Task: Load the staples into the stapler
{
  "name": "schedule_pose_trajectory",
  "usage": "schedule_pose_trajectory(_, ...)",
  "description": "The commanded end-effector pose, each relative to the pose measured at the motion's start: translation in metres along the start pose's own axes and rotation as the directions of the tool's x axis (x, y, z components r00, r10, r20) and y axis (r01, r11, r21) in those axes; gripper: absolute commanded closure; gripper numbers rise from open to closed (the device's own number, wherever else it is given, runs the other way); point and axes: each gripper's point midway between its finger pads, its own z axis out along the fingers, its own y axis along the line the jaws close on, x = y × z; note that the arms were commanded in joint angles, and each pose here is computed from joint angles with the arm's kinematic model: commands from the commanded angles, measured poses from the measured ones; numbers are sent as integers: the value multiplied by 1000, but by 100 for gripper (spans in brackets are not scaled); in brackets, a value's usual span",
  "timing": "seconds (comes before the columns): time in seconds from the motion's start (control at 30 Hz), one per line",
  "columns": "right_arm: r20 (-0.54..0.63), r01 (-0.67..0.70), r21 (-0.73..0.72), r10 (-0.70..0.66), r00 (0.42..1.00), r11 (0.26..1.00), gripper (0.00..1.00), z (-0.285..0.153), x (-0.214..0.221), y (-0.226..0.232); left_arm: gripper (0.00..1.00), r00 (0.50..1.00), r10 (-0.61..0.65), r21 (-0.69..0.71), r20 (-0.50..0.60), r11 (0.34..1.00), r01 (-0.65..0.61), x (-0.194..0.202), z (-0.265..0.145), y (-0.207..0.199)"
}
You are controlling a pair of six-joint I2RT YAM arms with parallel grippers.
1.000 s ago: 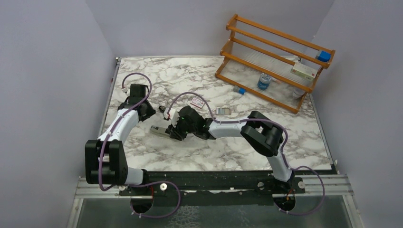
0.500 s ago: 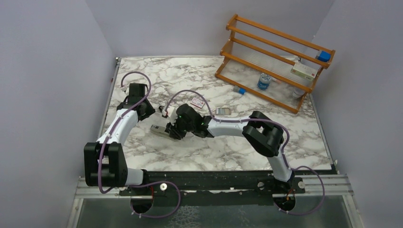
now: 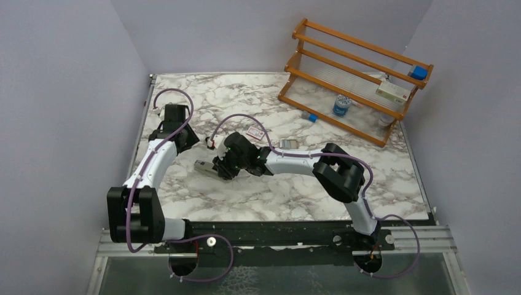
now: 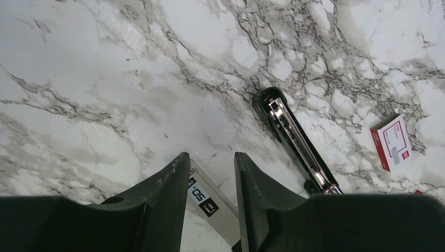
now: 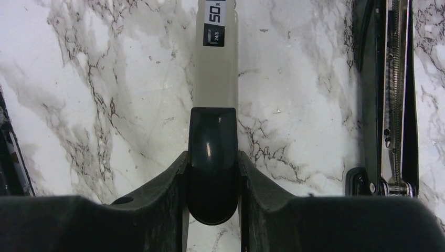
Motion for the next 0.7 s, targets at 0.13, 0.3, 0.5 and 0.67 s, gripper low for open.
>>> schedule_pose_trajectory(0.13, 116, -20, -9, 21, 993, 1000, 51, -5, -32, 8, 58, 998, 5, -9, 60, 1000, -4, -20, -11, 2)
schedule_pose_trajectory(0.3, 250, -9, 25, 2, 968, 1000, 42, -45, -73, 8, 55, 997, 14, 1, 73, 1000, -14, -26, -14, -1)
schedule_pose_trajectory(0.5, 284, -66, 202, 6, 959, 977, 40, -107, -74, -30, 52, 996, 49, 30, 71, 998, -51, -33, -13, -10)
schedule_pose_trajectory(0.67, 208, -143, 431, 56, 977, 891, 39, -163, -24, -83, 52, 993, 77, 52, 90, 995, -82, -38, -13, -25)
